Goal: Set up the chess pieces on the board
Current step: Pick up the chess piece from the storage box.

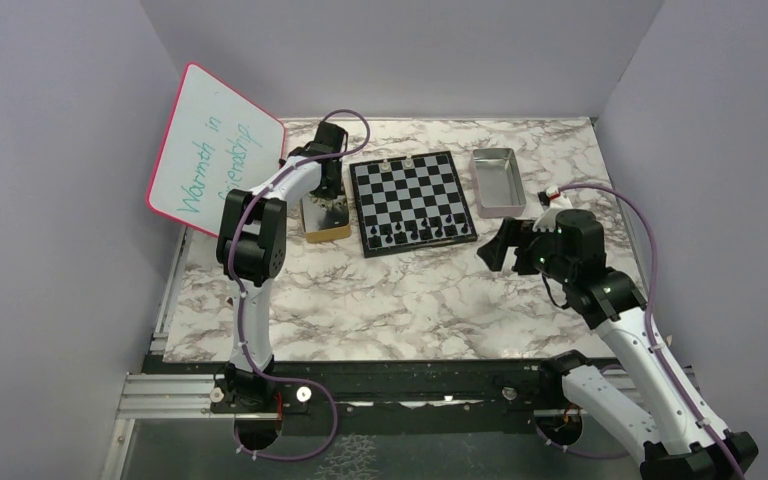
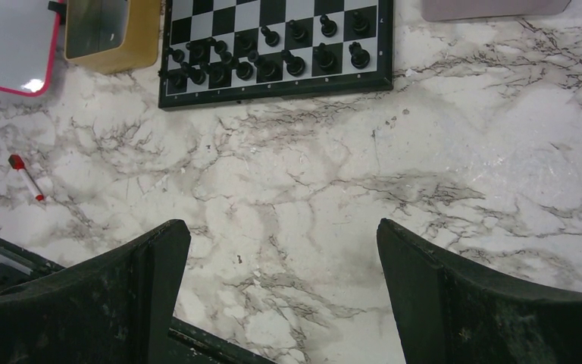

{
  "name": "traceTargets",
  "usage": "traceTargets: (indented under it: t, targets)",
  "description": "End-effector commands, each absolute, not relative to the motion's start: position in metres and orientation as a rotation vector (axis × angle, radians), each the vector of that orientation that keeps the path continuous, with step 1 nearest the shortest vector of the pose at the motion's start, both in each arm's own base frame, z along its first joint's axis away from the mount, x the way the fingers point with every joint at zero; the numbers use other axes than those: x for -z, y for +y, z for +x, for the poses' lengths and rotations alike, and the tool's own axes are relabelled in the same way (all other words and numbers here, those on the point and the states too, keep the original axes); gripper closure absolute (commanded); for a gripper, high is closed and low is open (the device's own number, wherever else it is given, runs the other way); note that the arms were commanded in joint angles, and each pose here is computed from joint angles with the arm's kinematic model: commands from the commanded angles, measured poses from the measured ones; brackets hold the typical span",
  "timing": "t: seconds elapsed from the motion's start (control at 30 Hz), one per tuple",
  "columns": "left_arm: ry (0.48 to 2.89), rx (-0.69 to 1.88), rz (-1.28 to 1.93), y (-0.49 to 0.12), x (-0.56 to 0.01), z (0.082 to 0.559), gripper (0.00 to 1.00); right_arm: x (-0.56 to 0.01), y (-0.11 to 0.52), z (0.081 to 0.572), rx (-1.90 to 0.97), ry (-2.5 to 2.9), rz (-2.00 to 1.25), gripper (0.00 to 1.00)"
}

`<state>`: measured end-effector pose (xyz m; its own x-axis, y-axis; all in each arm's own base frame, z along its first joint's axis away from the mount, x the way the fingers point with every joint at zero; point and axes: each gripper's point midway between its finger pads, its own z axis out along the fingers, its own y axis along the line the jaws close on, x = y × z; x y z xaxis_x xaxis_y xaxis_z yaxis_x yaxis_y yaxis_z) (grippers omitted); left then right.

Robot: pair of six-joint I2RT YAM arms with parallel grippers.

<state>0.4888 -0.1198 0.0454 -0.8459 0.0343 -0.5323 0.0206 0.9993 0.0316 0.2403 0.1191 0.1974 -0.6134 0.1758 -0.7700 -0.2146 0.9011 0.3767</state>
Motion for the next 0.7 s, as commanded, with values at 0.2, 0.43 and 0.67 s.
traceTargets:
  t: [0.2,0.43,0.67]
  targets:
    - [2.572,-0.028,0.027,-0.117,-0.068,0.485,0.97,-0.206,0.118,0.238,-0.559,2.123,-0.032,0.0]
    - [2.535,0.016,0.024,-0.122,-0.1,0.483,0.97,-0.211,0.117,0.24,-0.544,2.113,-0.043,0.0]
    - [2.514,0.025,0.052,-0.132,-0.117,0.476,0.97,-0.212,0.116,0.238,-0.54,2.113,-0.042,0.0]
